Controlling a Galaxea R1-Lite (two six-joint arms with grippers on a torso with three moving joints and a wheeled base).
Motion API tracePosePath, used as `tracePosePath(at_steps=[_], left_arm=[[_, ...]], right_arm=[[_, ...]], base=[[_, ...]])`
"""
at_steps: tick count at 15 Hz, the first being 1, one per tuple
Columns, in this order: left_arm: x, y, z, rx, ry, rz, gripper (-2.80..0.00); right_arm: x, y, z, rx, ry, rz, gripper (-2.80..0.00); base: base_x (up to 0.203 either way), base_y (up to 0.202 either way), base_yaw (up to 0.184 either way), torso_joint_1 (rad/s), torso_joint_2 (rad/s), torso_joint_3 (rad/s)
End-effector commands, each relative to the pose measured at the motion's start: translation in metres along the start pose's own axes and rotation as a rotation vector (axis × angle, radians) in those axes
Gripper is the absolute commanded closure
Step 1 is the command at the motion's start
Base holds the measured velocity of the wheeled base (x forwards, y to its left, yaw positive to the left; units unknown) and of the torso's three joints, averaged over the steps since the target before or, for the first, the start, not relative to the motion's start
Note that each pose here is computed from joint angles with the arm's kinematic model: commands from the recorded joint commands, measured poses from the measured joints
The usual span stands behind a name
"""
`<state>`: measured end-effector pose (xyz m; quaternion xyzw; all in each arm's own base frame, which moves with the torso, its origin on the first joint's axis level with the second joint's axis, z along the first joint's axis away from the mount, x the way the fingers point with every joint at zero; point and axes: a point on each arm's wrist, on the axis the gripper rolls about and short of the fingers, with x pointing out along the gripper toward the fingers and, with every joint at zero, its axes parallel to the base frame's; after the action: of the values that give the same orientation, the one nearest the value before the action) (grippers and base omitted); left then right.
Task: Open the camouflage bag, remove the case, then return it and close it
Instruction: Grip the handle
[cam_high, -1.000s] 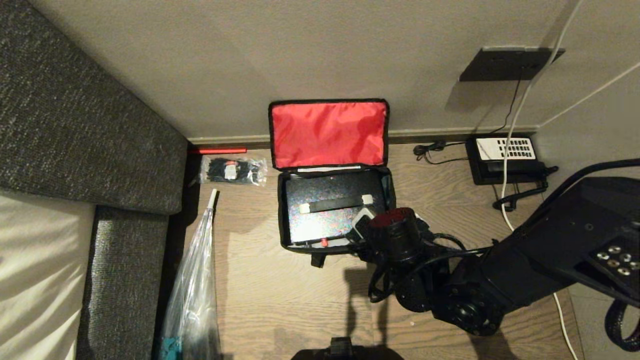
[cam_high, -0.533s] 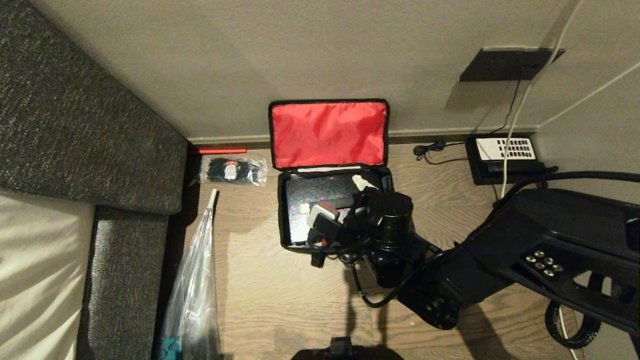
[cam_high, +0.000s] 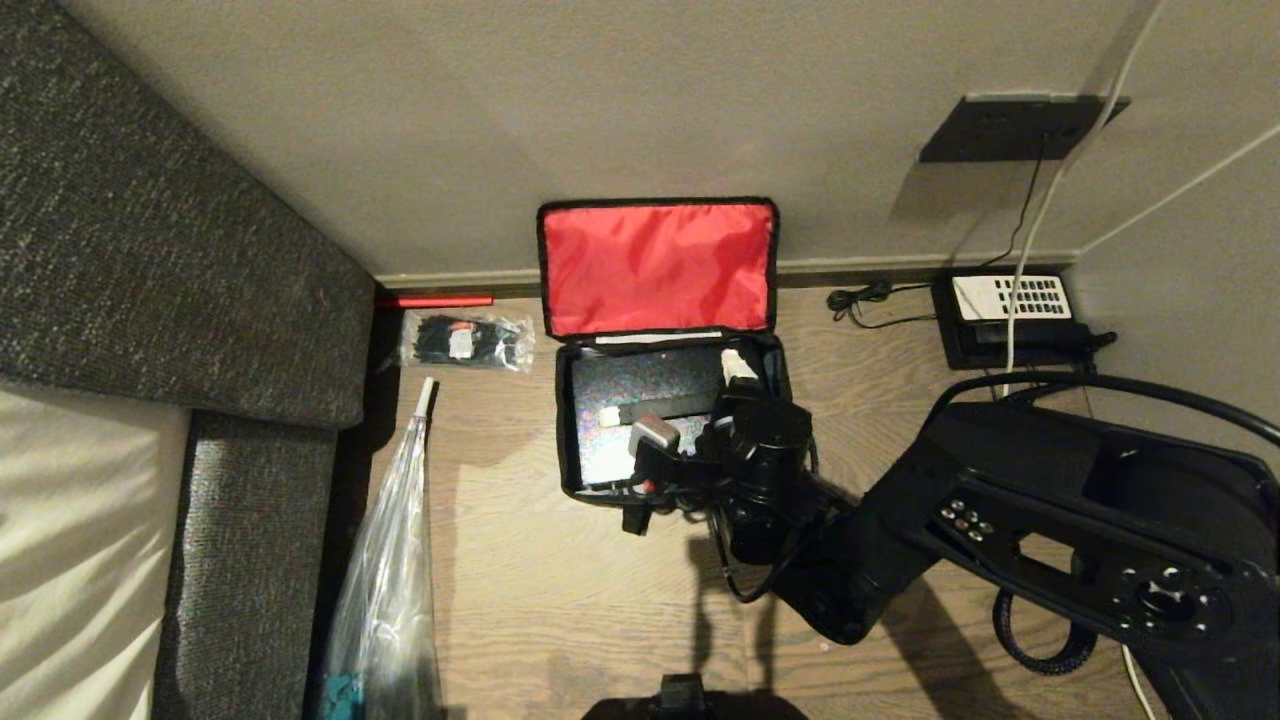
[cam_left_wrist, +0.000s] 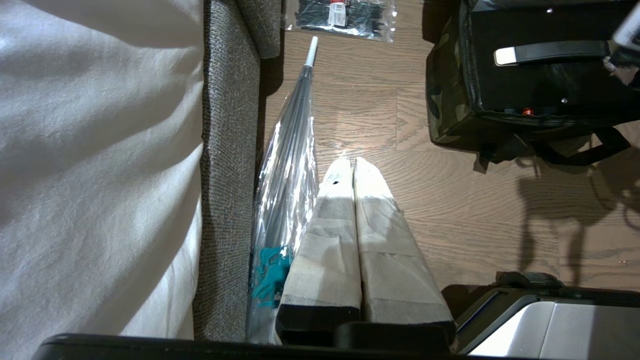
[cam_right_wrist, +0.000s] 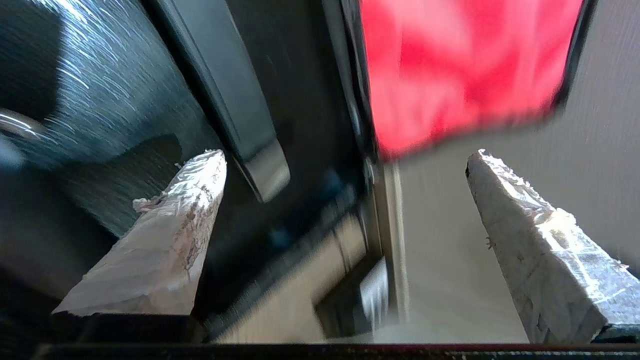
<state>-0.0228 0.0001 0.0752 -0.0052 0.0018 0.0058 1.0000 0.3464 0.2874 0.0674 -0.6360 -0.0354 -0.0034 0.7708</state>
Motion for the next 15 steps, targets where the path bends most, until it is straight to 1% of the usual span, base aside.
tracePosePath(at_steps=[1, 2, 6, 7, 8, 10, 11, 15], left_arm=[[0.000, 0.000, -0.001, -0.002, 0.001, 0.001, 0.00], [0.000, 0.000, -0.001, 0.000, 0.001, 0.001, 0.00], [0.000, 0.000, -0.001, -0.002, 0.001, 0.001, 0.00], [0.000, 0.000, -0.001, 0.000, 0.001, 0.001, 0.00], [0.000, 0.000, -0.001, -0.002, 0.001, 0.001, 0.00], [0.000, 0.000, -0.001, 0.000, 0.001, 0.001, 0.00], [0.000, 0.000, -0.001, 0.000, 0.001, 0.001, 0.00], [0.000, 0.000, -0.001, 0.000, 0.001, 0.001, 0.00]], right_arm=[[0.008, 0.001, 0.010, 0.027, 0.066, -0.033, -2.80], [0.010, 0.001, 0.014, 0.035, 0.073, -0.034, -2.80], [0.007, 0.004, 0.011, 0.008, 0.081, 0.002, -2.80], [0.005, 0.003, 0.010, 0.001, 0.092, 0.011, -2.80], [0.003, 0.002, 0.012, 0.000, 0.124, 0.011, -2.80], [-0.002, 0.001, 0.020, 0.051, 0.141, 0.033, -2.80], [-0.005, 0.003, 0.024, 0.065, 0.135, 0.044, -2.80], [0.000, 0.025, 0.027, 0.067, 0.141, 0.058, -2.80]], base=[[0.000, 0.000, 0.000, 0.000, 0.00, 0.000], [0.000, 0.000, 0.000, 0.000, 0.00, 0.000], [0.000, 0.000, 0.000, 0.000, 0.00, 0.000], [0.000, 0.000, 0.000, 0.000, 0.00, 0.000], [0.000, 0.000, 0.000, 0.000, 0.00, 0.000], [0.000, 0.000, 0.000, 0.000, 0.00, 0.000], [0.000, 0.000, 0.000, 0.000, 0.00, 0.000], [0.000, 0.000, 0.000, 0.000, 0.00, 0.000]])
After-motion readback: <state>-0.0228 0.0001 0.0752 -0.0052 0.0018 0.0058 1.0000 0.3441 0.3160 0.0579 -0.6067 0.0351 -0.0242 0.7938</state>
